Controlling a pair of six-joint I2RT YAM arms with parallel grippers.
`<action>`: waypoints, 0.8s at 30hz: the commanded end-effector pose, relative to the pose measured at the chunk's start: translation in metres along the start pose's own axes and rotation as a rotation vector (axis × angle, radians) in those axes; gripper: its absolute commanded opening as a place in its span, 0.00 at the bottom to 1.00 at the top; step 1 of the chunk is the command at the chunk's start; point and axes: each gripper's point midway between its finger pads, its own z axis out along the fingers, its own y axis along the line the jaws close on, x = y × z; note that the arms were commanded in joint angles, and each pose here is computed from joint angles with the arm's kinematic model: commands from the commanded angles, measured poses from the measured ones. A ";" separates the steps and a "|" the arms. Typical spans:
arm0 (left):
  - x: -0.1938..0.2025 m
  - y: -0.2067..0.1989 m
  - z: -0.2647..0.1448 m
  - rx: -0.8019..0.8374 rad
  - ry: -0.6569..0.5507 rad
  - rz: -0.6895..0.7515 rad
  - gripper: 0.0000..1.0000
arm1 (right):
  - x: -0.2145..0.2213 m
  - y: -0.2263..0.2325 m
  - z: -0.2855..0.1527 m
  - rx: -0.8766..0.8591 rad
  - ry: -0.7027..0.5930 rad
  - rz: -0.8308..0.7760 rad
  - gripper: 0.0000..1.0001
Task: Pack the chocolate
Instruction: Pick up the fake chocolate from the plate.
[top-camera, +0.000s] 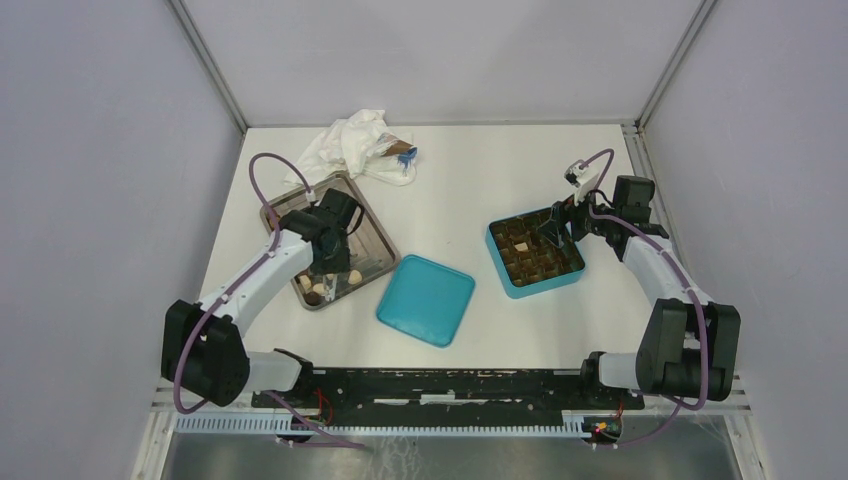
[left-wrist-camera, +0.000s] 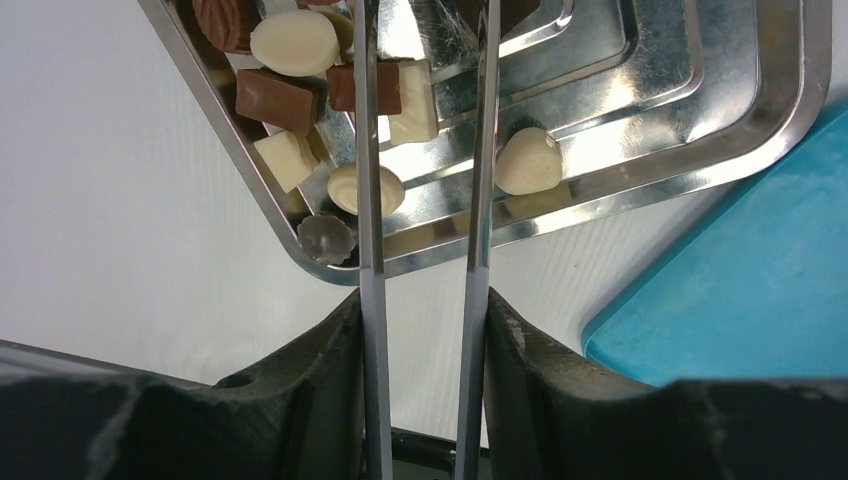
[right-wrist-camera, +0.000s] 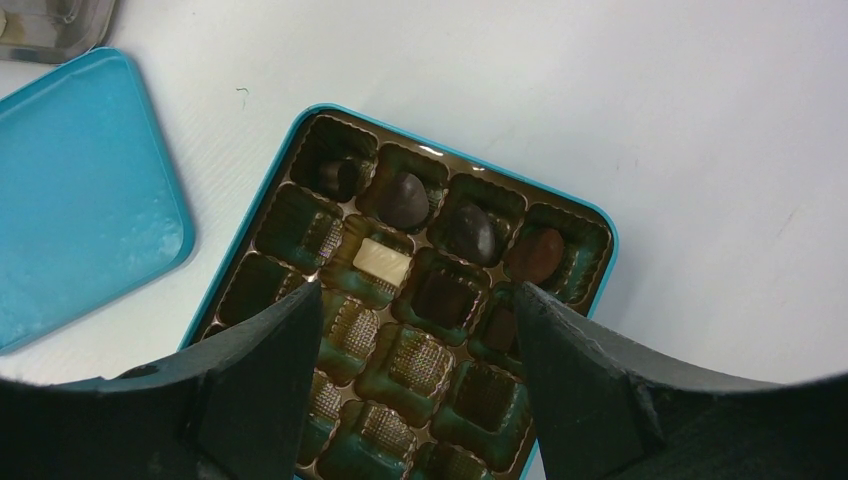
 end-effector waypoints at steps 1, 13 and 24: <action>-0.024 -0.002 -0.006 0.004 -0.069 -0.040 0.45 | -0.005 0.001 0.002 -0.021 -0.016 -0.029 0.75; -0.025 -0.002 -0.001 0.007 -0.056 -0.028 0.32 | -0.004 0.001 0.002 -0.021 -0.013 -0.032 0.75; -0.030 -0.001 -0.020 0.059 -0.117 -0.047 0.02 | -0.004 0.002 0.002 -0.023 -0.011 -0.031 0.75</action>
